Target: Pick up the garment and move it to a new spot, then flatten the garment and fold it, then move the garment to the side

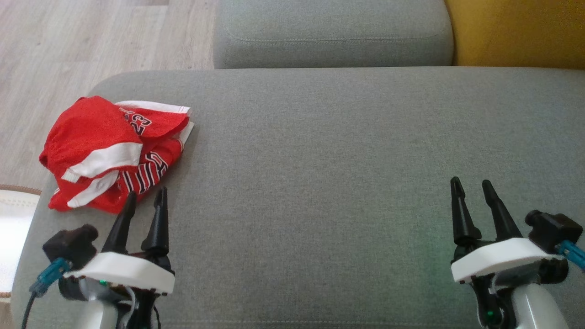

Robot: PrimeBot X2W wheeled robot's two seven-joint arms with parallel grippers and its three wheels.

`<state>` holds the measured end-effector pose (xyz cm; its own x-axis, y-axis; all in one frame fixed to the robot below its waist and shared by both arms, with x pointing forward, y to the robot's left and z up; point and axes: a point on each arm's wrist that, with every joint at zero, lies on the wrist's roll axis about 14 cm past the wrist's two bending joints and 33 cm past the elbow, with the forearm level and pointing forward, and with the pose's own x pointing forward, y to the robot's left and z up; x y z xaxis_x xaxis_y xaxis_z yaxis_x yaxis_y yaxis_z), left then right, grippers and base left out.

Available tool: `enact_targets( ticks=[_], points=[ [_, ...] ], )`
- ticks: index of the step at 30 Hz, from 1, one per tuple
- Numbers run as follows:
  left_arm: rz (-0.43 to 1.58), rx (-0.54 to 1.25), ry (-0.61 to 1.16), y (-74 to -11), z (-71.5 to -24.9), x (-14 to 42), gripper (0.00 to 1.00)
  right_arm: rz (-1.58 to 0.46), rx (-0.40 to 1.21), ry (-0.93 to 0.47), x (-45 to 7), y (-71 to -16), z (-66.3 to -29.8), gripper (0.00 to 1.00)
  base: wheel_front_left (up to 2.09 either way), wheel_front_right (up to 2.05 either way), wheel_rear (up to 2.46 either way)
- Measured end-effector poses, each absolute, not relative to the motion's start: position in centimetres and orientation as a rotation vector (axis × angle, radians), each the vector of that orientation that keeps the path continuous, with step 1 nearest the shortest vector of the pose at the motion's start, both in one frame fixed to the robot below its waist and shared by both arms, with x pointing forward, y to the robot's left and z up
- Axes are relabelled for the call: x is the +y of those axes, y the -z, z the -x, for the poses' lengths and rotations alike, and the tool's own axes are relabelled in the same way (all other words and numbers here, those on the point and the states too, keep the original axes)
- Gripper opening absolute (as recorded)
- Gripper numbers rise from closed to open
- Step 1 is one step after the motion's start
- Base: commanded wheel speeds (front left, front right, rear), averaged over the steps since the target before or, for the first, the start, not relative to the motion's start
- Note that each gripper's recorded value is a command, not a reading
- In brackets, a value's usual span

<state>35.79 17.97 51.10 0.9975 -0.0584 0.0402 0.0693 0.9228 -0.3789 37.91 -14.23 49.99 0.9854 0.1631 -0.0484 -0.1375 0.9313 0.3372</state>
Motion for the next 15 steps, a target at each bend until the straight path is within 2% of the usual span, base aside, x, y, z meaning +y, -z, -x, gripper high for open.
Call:
enact_targets(
  ticks=[15],
  points=[
    [0.203,-0.032,0.108,-50.96,-35.48,17.26,1.0,-0.189,0.073,-0.168,-13.98,-49.64,-37.5,1.0,0.0,0.0,0.0]
  ],
)
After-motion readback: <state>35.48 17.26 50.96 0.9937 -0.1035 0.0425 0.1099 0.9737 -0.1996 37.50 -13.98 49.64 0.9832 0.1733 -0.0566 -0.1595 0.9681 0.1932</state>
